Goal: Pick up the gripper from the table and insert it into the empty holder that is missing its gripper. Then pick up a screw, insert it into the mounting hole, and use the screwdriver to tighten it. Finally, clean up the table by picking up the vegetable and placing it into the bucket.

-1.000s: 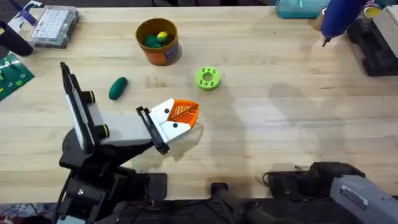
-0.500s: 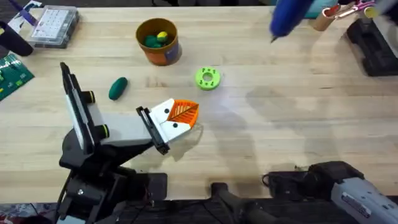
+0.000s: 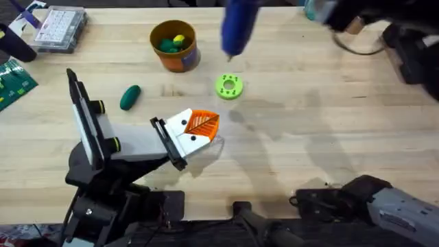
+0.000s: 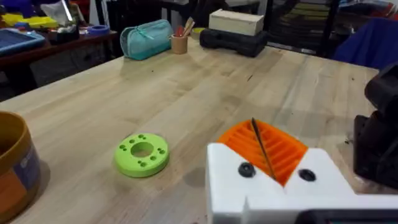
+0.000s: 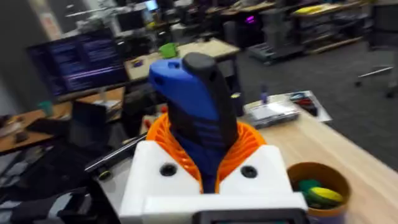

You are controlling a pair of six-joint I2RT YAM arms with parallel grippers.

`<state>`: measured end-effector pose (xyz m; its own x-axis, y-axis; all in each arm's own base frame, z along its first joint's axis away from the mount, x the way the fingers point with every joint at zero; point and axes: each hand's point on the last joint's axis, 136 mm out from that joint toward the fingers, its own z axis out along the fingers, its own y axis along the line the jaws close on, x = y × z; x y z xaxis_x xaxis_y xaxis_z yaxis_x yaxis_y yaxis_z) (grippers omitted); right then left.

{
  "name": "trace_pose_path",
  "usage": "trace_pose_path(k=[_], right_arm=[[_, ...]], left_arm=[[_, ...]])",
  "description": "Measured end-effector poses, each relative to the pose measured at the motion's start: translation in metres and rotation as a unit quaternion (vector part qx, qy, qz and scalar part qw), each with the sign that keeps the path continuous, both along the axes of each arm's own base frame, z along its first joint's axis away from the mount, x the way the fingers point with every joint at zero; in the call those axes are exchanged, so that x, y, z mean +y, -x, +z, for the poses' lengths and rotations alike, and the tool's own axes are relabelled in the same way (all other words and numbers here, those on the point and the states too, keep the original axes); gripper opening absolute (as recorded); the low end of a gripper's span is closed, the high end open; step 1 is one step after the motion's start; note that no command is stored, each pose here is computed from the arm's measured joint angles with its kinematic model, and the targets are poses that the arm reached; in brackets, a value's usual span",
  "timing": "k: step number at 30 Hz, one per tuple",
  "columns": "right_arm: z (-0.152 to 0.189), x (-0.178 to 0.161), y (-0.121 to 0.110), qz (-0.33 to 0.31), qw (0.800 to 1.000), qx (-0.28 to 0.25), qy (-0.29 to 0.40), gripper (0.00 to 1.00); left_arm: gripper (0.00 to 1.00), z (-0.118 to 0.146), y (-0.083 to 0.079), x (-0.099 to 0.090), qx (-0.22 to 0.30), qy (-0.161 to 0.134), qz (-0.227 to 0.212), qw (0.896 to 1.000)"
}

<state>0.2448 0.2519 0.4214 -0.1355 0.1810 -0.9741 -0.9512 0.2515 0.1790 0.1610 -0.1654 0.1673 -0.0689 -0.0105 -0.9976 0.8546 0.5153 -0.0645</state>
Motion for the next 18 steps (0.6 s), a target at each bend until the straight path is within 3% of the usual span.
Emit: trace_pose_path(k=[18], right_arm=[[-0.008,0.067,0.045,0.117,0.993,-0.017,-0.009,0.076]], left_arm=[[0.015,0.000,0.000,0.000,0.000,0.000,0.000,1.000]])
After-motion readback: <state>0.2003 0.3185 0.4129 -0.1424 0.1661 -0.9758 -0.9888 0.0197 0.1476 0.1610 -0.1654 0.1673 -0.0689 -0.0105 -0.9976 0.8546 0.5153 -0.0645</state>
